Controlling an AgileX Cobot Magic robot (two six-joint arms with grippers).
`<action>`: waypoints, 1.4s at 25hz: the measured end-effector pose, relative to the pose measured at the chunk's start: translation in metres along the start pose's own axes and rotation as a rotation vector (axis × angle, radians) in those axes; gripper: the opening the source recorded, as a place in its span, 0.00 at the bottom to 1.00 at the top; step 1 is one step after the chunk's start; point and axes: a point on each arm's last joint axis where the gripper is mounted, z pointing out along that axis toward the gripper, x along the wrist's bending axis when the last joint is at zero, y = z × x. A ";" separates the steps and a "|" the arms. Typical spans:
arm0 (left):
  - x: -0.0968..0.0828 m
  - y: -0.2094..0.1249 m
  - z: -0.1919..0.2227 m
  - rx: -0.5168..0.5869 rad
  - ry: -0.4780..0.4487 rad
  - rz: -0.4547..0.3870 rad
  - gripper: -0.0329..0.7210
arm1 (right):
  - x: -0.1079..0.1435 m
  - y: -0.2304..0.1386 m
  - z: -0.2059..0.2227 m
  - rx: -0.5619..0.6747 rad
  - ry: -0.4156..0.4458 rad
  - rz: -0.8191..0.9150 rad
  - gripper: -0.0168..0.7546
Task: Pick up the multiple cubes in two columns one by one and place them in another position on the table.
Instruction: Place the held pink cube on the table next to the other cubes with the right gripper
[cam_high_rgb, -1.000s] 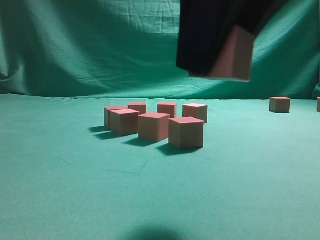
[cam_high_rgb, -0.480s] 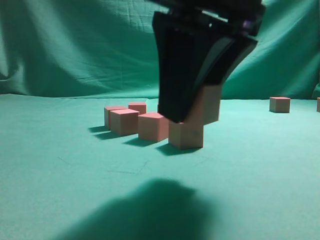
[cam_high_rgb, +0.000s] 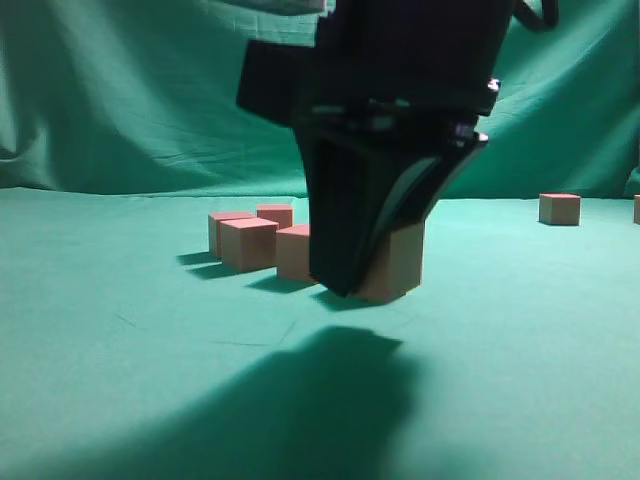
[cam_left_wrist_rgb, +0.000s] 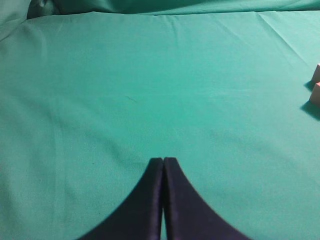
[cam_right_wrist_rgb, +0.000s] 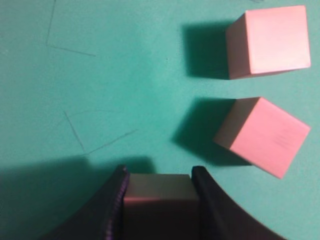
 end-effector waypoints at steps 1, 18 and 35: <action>0.000 0.000 0.000 0.000 0.000 0.000 0.04 | 0.000 0.000 0.001 0.002 -0.006 0.000 0.36; 0.000 0.000 0.000 0.000 0.000 0.000 0.04 | -0.002 0.001 0.014 -0.003 -0.034 0.011 0.36; 0.000 0.000 0.000 0.000 0.000 0.000 0.04 | -0.004 0.002 0.014 -0.013 -0.054 -0.022 0.36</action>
